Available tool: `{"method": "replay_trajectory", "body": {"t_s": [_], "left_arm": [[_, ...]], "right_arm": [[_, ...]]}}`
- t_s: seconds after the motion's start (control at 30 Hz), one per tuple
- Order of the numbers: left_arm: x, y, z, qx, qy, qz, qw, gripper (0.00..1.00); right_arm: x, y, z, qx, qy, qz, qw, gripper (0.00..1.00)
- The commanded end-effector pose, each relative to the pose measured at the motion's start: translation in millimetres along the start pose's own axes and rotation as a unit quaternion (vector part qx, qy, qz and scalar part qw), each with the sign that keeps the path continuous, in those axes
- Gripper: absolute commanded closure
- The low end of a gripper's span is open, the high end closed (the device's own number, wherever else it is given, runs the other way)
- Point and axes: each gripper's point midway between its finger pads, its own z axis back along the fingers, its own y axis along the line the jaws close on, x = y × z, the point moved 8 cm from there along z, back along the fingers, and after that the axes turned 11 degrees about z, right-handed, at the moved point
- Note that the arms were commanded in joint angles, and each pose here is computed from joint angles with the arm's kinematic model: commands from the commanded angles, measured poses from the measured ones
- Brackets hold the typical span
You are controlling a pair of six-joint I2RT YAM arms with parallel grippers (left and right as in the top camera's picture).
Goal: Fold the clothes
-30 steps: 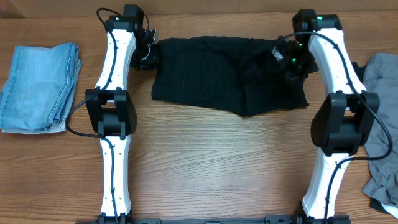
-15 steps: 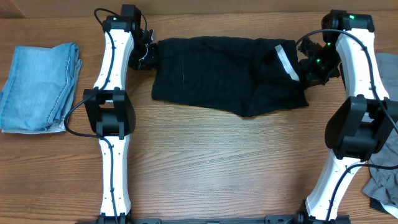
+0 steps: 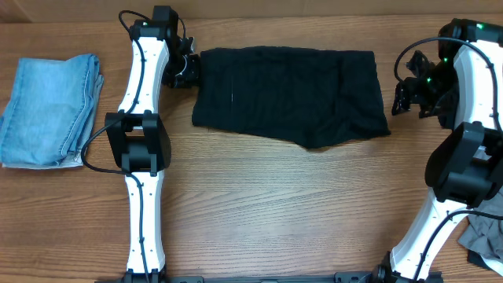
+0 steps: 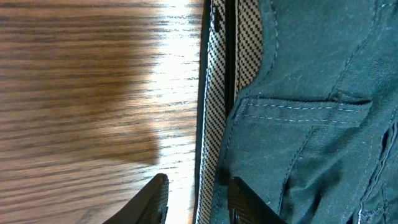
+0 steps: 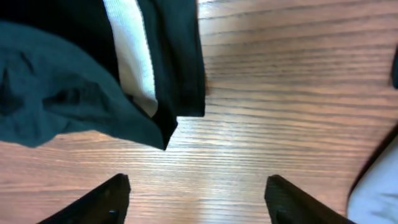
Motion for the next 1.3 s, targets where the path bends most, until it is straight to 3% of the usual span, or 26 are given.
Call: {"method": "replay_trajectory", "body": {"t_s": [0.0, 0.13, 0.27, 0.3, 0.5, 0.87, 0.93, 1.03, 1.07, 1.27], "left_arm": [[1.9, 7.1, -2.8, -0.001, 0.002, 0.007, 1.000, 0.65], [1.7, 7.1, -2.8, -0.001, 0.003, 0.007, 1.000, 0.64], [-2.0, 6.7, -3.1, 0.002, 0.013, 0.009, 1.000, 0.63], [-2.8, 6.9, -3.1, 0.002, 0.015, 0.010, 1.000, 0.63], [-5.1, 7.0, -3.1, 0.004, 0.022, 0.017, 1.000, 0.63], [-8.8, 8.0, -2.9, 0.007, 0.032, 0.023, 0.999, 0.62], [-8.6, 7.9, -2.9, 0.007, 0.032, 0.023, 0.999, 0.62], [-8.0, 7.8, -2.9, 0.007, 0.030, 0.022, 0.999, 0.62], [-8.1, 8.2, -2.8, 0.007, 0.030, 0.023, 0.999, 0.62], [-7.9, 13.5, -2.5, 0.033, 0.027, 0.022, 0.999, 0.62]], "right_arm": [[3.3, 2.9, 14.2, -0.011, -0.037, -0.023, 0.999, 0.25], [41.9, 12.2, 23.4, 0.047, -0.164, -0.017, 0.985, 0.20], [70.5, 21.3, 38.6, 0.152, -0.254, -0.105, 0.949, 0.37], [75.4, 22.4, 40.8, 0.168, -0.265, -0.120, 0.942, 0.36], [103.3, 39.9, 20.4, 0.218, -0.260, -0.163, 0.926, 0.25], [131.4, 50.8, -30.4, 0.202, -0.227, -0.216, 0.928, 0.25], [134.4, 50.2, -31.0, 0.201, -0.234, -0.213, 0.927, 0.38], [141.7, 47.4, -34.6, 0.200, -0.249, -0.207, 0.925, 0.78], [142.1, 47.0, -36.2, 0.200, -0.248, -0.207, 0.925, 0.81], [144.5, 46.8, -38.9, 0.201, -0.251, -0.205, 0.924, 0.82]]}}
